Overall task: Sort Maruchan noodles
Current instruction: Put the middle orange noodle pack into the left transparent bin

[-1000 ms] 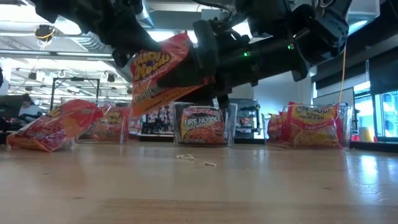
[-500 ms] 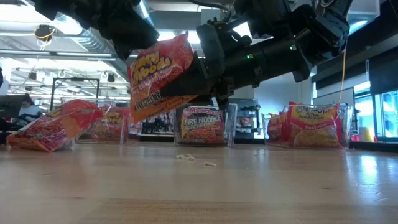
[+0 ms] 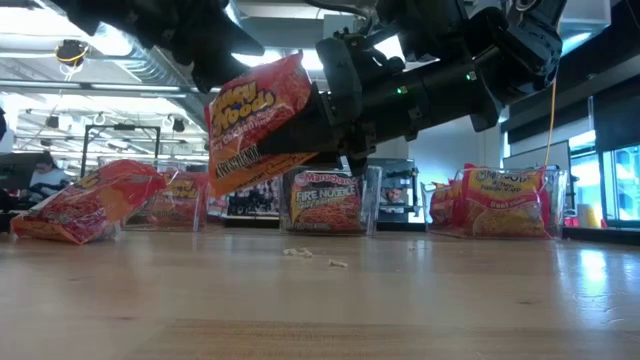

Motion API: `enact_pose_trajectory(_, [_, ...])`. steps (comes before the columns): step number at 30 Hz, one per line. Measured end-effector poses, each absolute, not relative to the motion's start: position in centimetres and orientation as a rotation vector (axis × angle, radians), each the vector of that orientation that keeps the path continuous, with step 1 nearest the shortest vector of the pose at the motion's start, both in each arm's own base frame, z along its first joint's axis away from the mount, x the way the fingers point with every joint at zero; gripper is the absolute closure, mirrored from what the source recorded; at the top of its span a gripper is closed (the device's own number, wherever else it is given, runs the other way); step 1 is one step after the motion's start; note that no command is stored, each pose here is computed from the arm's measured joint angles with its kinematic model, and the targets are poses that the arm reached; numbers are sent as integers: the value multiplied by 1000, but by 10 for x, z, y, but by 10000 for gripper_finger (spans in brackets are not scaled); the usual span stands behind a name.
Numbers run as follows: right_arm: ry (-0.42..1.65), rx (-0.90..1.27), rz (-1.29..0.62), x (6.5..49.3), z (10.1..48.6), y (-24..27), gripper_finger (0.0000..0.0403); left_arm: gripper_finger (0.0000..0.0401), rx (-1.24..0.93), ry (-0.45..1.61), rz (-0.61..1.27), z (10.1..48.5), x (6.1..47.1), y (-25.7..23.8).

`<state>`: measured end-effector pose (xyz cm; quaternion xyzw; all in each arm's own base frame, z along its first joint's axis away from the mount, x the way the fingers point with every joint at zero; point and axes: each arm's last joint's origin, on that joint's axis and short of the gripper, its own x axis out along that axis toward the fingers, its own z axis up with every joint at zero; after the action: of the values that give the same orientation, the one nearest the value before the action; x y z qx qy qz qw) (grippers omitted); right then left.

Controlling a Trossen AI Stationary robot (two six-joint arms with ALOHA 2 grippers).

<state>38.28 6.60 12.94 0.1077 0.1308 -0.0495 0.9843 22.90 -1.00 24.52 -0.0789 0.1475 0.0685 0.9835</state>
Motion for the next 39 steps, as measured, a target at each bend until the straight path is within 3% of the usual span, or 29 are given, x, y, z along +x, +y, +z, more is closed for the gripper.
enact_pose_trajectory(7, [261,218,-100,383,130,66,319,134,-214,369,-16,240,227,-17])
enact_pose_trajectory(14, [255,220,-98,383,130,66,320,136,-199,496,3,230,230,-19])
enact_pose_trajectory(23, [250,222,-97,383,131,66,323,136,-80,744,-1,256,269,-21])
enact_pose_trajectory(31, [258,220,-84,383,130,66,325,137,-87,989,-48,243,301,-17])
enact_pose_trajectory(34, [260,219,-81,383,130,67,320,151,-93,1023,-64,239,309,-19])
enact_pose_trajectory(39, [267,198,-70,383,129,67,315,208,-108,1043,-87,236,311,-20])
